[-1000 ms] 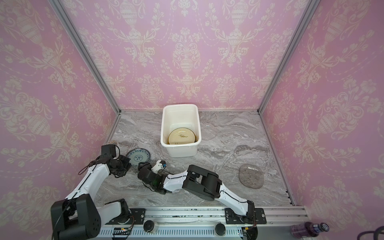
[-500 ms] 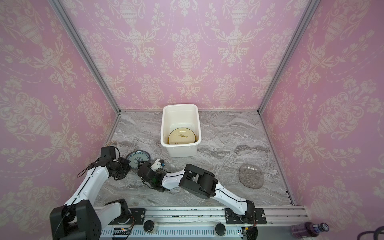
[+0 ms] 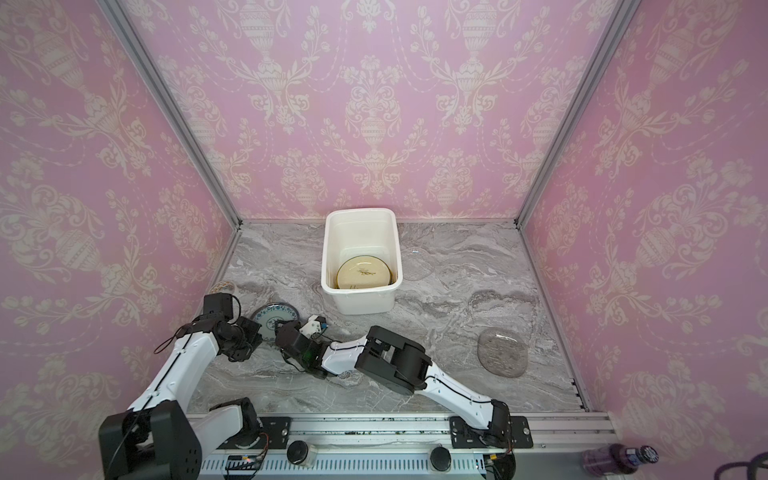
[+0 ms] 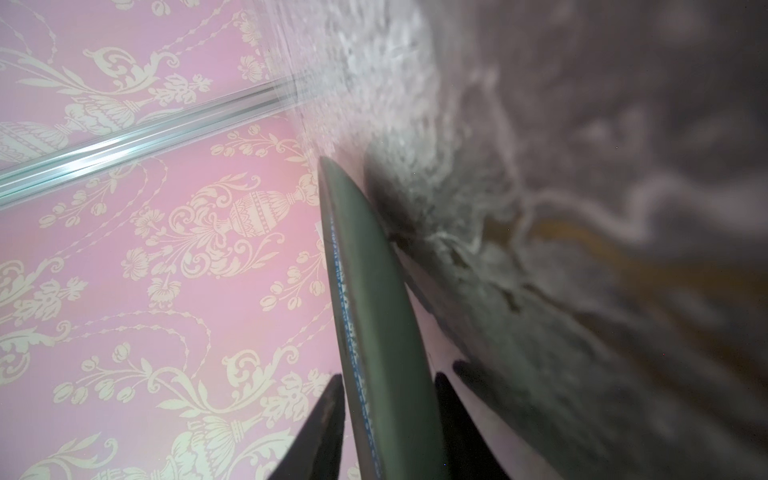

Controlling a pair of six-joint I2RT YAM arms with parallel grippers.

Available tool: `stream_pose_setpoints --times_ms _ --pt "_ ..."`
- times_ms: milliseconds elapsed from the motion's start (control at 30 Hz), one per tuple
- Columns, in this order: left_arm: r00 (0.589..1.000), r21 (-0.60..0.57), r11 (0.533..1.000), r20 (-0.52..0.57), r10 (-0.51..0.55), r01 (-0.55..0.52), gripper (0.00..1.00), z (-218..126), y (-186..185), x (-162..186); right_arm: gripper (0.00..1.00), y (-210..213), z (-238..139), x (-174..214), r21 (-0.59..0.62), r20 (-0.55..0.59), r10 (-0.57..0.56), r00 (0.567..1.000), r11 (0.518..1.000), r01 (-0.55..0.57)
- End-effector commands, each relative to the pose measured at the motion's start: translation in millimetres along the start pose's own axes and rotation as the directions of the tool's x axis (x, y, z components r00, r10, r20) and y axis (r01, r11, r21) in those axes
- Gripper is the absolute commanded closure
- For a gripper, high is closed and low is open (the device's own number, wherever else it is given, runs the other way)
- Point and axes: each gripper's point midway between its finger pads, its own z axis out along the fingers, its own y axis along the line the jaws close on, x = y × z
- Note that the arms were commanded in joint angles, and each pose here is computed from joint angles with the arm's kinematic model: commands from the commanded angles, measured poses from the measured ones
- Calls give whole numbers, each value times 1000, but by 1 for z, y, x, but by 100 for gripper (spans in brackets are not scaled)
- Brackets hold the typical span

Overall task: Place the plates into the plastic bin on the countertop
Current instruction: 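Close the right gripper on the floral plate's rim and tilt it up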

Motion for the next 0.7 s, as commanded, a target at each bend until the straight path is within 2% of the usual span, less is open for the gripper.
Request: stream_pose_setpoints --times_ms 0,333,467,533,667 --pt "999 -44 998 4 45 -45 90 -5 5 1 71 -46 8 -19 108 21 -1 1000 994 -1" --pt "999 -47 998 -6 44 -44 89 -4 8 4 93 -50 4 -21 122 4 -2 1000 993 2" --pt "999 -45 998 -3 38 -38 87 -7 7 4 96 -49 -1 -24 130 6 -13 1000 991 12" --pt "999 -43 999 6 34 -33 78 -11 5 3 97 -45 -6 -25 129 10 -33 999 991 31" --pt "999 -39 999 39 36 -34 48 -25 1 -2 98 -34 -20 -28 141 28 -69 997 988 65"
